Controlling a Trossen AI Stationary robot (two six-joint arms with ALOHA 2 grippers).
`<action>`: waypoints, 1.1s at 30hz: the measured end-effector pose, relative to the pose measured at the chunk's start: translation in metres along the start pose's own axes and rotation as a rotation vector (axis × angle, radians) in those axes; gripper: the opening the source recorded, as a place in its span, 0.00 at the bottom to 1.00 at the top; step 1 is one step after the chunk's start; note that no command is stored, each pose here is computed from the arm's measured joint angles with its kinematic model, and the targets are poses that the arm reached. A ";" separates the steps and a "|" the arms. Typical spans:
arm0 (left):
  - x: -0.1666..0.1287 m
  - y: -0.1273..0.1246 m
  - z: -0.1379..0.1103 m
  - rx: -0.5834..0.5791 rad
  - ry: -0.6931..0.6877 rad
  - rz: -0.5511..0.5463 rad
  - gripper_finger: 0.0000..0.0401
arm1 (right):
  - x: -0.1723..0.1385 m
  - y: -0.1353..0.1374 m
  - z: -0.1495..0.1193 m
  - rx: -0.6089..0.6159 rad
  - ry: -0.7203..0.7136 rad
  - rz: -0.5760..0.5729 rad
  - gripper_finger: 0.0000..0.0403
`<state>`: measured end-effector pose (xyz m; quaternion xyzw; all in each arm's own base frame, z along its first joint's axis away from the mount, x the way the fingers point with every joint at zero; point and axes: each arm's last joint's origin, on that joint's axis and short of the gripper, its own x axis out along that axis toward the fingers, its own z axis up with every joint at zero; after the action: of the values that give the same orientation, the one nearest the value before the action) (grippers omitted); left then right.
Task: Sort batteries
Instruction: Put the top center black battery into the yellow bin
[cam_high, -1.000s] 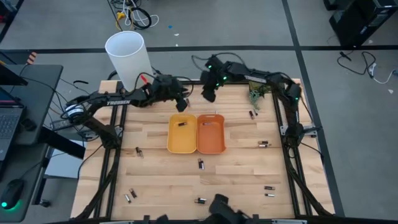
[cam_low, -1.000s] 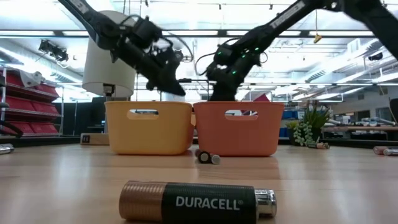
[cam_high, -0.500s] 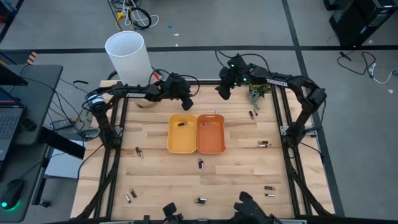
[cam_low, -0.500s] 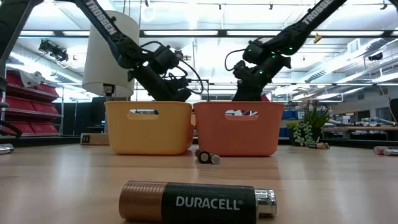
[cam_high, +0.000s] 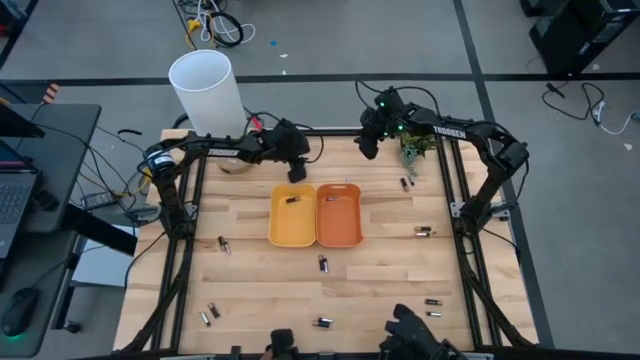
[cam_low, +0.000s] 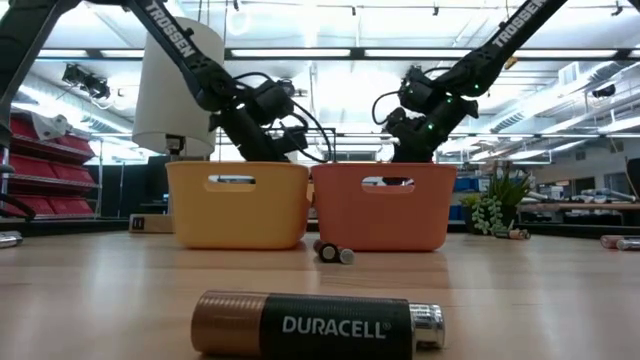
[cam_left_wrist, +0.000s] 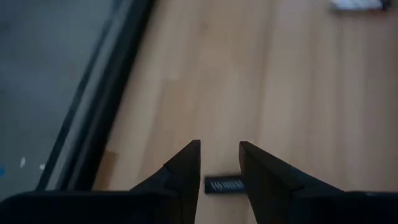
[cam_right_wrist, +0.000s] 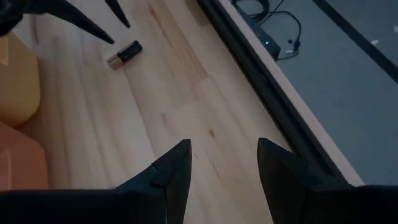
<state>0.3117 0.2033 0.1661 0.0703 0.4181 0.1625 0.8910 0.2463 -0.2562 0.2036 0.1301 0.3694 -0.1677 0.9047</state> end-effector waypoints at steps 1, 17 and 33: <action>-0.002 0.000 0.002 0.020 0.025 -0.021 0.31 | 0.000 -0.001 0.000 0.001 0.002 0.001 0.42; -0.014 0.020 0.027 0.071 0.019 -0.037 0.21 | -0.003 -0.007 -0.005 0.003 0.027 -0.006 0.42; 0.008 0.009 0.034 -0.831 -0.028 0.096 0.21 | -0.002 -0.005 -0.003 0.023 0.020 -0.002 0.42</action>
<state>0.3407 0.2153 0.1844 -0.2736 0.3010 0.3578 0.8406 0.2409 -0.2591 0.2026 0.1418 0.3764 -0.1717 0.8993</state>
